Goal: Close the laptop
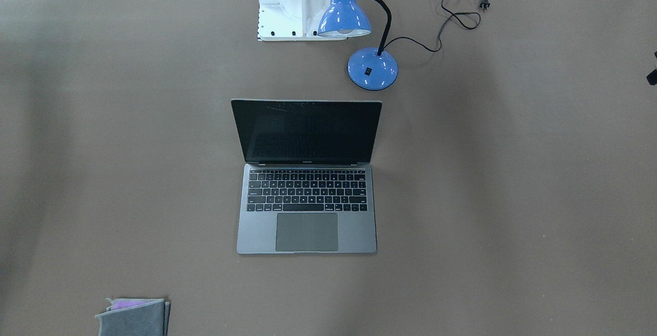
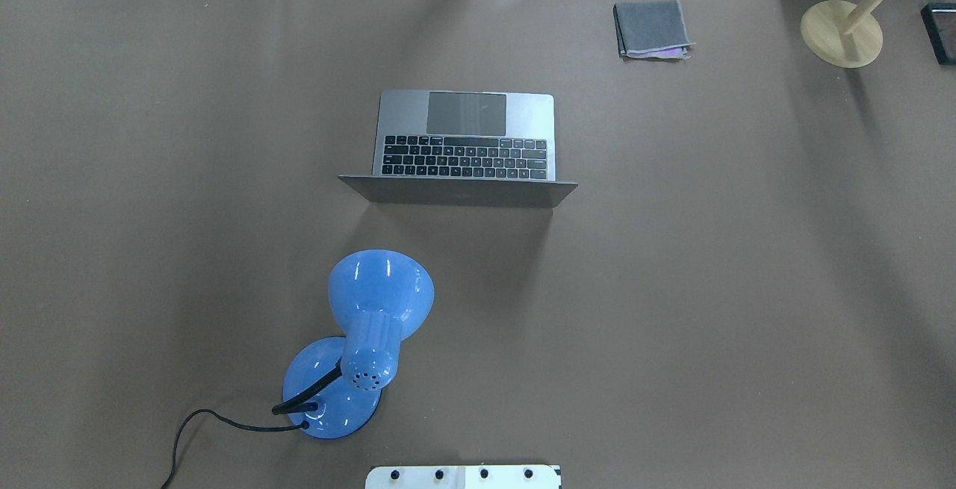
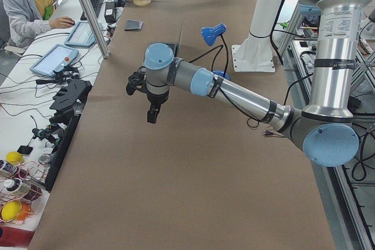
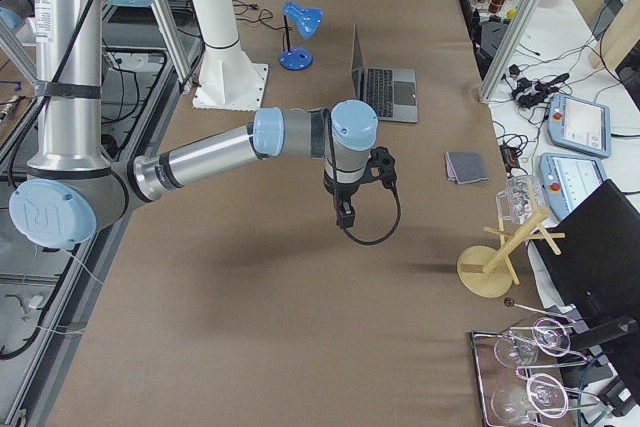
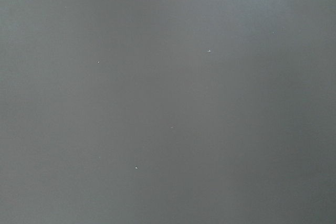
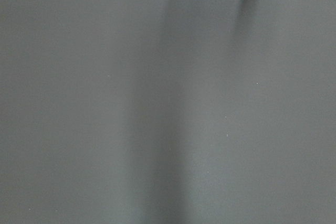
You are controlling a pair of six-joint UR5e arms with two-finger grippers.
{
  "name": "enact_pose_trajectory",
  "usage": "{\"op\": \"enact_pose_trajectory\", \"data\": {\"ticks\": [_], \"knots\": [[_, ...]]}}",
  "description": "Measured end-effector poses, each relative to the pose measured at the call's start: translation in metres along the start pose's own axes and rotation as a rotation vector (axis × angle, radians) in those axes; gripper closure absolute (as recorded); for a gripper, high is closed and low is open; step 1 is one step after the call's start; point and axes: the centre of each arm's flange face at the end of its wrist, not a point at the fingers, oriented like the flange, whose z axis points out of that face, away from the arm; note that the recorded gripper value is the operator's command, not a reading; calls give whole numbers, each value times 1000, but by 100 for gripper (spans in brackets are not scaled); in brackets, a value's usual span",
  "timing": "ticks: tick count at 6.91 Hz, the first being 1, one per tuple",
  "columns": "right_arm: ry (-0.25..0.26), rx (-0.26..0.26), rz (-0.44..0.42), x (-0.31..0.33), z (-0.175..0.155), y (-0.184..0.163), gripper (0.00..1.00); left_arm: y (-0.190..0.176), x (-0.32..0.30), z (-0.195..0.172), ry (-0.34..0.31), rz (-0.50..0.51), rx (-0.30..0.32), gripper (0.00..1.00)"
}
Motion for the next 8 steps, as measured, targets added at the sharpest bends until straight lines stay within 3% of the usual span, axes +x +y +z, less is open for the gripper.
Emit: {"op": "enact_pose_trajectory", "data": {"ticks": [5, 8], "knots": [[29, -2, 23, 1, -1, 0, 0, 2, 2, 14, 10, -38, -10, 3], [73, 10, 54, -5, -6, -2, 0, 7, 5, 16, 12, -94, 2, 4]]}}
